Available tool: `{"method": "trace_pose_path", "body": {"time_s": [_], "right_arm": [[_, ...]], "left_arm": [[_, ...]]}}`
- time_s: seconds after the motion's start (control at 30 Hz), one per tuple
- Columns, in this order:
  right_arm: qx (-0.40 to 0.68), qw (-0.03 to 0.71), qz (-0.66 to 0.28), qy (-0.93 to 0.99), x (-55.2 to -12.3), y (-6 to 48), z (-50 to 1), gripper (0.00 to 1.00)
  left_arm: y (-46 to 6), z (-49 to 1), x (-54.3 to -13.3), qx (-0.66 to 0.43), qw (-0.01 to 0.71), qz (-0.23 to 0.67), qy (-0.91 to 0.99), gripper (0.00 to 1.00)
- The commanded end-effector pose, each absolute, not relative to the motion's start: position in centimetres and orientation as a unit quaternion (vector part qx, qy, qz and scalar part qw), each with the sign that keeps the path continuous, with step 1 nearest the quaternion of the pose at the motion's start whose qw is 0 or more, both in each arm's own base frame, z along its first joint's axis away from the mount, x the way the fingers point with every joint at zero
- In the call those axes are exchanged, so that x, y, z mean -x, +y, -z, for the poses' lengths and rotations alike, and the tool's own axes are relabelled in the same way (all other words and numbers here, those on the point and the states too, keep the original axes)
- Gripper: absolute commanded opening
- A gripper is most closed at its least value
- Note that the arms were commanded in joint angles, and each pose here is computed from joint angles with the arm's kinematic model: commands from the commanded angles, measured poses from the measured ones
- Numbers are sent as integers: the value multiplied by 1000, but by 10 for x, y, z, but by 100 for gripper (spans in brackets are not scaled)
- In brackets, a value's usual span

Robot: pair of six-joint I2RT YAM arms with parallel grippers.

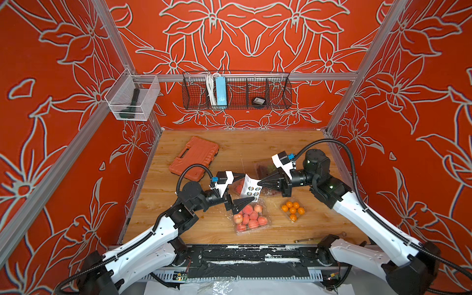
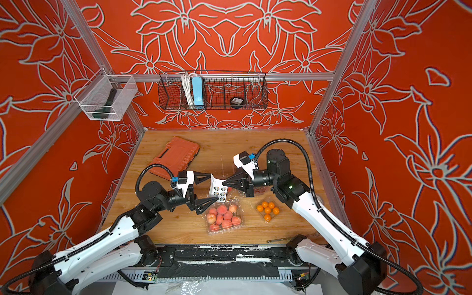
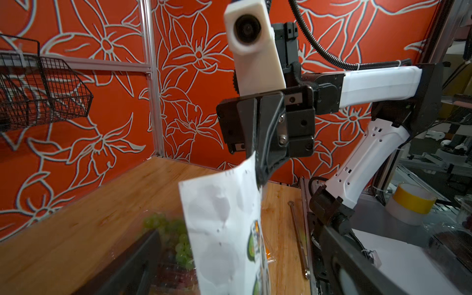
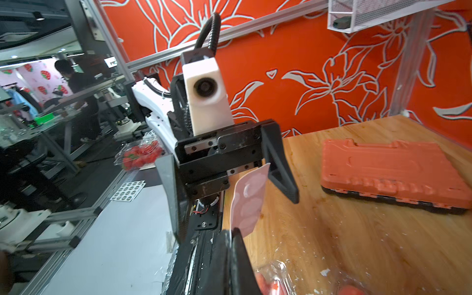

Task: Label fruit boxes
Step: Pick up the label sticker from the center of the board, then adjust the label sticker.

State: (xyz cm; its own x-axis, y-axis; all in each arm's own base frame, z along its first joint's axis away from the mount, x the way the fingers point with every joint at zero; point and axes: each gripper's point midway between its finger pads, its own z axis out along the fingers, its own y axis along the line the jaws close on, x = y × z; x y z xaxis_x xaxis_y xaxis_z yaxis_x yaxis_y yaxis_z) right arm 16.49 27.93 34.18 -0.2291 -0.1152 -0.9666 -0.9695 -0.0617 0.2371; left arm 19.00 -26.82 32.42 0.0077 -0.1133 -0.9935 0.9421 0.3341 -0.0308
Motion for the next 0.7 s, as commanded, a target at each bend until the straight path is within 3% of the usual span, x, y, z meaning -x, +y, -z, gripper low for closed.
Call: {"method": "trace_pose_path", "body": {"time_s": [0.0, 0.13, 0.23, 0.3, 0.53, 0.67], "right_arm": [[511, 381, -561, 528, -144, 274, -347, 0], [512, 380, -565, 523, -143, 274, -348, 0], [507, 379, -562, 532, -150, 277, -347, 0], [506, 375, -562, 535, -152, 278, -346, 0], [503, 377, -560, 540, -154, 278, -344, 0], [503, 377, -559, 541, -154, 278, -343, 0]], "left_arm": [[-267, -337, -198, -378, 616, 433, 539, 98], [-270, -338, -186, -402, 600, 463, 514, 98], [-276, -339, -170, -435, 575, 493, 487, 85], [-277, -340, -171, -432, 573, 494, 491, 72], [-279, -338, -177, -426, 572, 495, 497, 41], [-282, -341, -176, -430, 566, 501, 493, 32]]}}
